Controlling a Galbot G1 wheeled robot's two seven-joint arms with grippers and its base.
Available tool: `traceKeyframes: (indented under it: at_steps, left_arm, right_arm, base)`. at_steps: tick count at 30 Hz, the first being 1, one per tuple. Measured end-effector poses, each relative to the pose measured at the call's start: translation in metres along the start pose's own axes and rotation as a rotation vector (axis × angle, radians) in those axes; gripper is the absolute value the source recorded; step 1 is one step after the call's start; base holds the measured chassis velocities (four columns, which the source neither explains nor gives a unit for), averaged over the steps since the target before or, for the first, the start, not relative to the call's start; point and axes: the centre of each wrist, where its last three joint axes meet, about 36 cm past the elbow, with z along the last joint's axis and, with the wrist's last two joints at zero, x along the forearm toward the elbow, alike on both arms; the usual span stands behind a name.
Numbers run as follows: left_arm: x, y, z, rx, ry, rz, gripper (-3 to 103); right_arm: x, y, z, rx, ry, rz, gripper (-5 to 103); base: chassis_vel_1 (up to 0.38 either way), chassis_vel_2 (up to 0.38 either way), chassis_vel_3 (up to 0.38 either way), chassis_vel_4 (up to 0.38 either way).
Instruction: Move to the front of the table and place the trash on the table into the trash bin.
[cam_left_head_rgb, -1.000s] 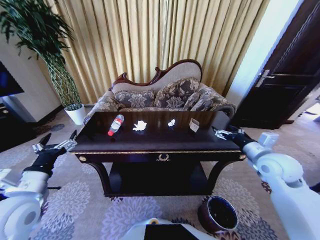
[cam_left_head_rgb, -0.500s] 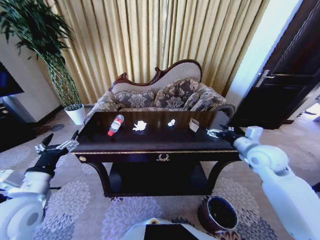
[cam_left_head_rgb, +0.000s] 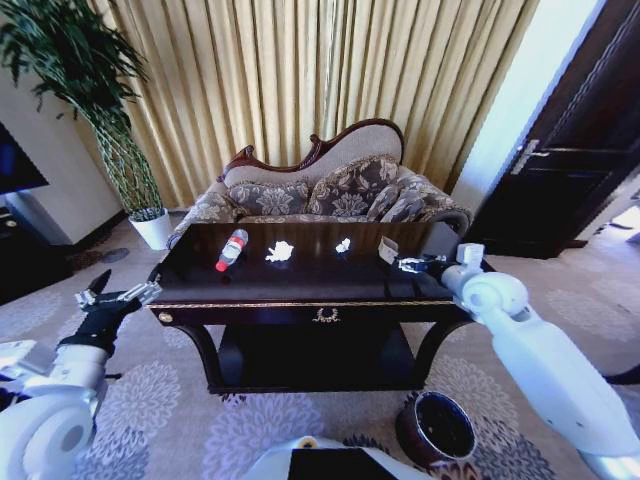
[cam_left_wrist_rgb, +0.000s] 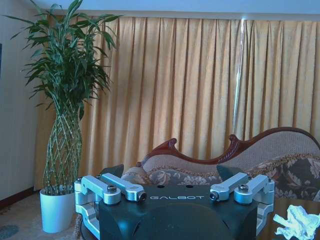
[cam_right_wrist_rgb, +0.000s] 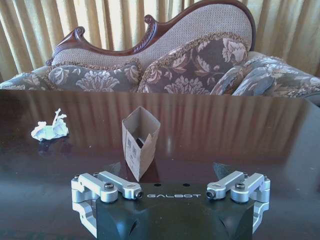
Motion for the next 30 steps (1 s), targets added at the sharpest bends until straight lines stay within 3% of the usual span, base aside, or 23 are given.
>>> traceKeyframes:
  at_steps: [14,16,22,25,28,30]
  left_arm:
    - [0.002,0.000,0.000,-0.003,-0.001,-0.009,100]
    - [0.002,0.001,0.000,-0.002,-0.001,-0.011,100]
    - [0.002,0.002,0.000,-0.004,-0.001,-0.015,100]
    - [0.001,0.001,0.000,-0.003,-0.002,-0.013,100]
    - [0.001,0.001,0.000,-0.001,-0.001,-0.012,100]
    - [0.001,0.001,0.001,0.001,0.000,-0.014,100]
  right_arm:
    - [-0.027,0.021,-0.002,-0.003,0.003,-0.048,101]
    - [-0.030,0.020,-0.003,-0.001,0.003,-0.044,92]
    - [-0.031,0.016,-0.004,0.012,-0.002,-0.054,77]
    - [-0.031,0.014,-0.004,0.011,-0.004,-0.053,60]
    - [-0.031,0.013,-0.003,0.009,-0.004,-0.054,54]
    - [-0.031,0.013,-0.003,0.008,-0.004,-0.056,44]
  base:
    - [0.000,0.000,0.000,0.000]
    - [0.000,0.000,0.000,0.000]
    - [0.000,0.000,0.000,0.000]
    - [0.000,0.000,0.000,0.000]
    - [0.000,0.000,0.000,0.000]
    - [0.000,0.000,0.000,0.000]
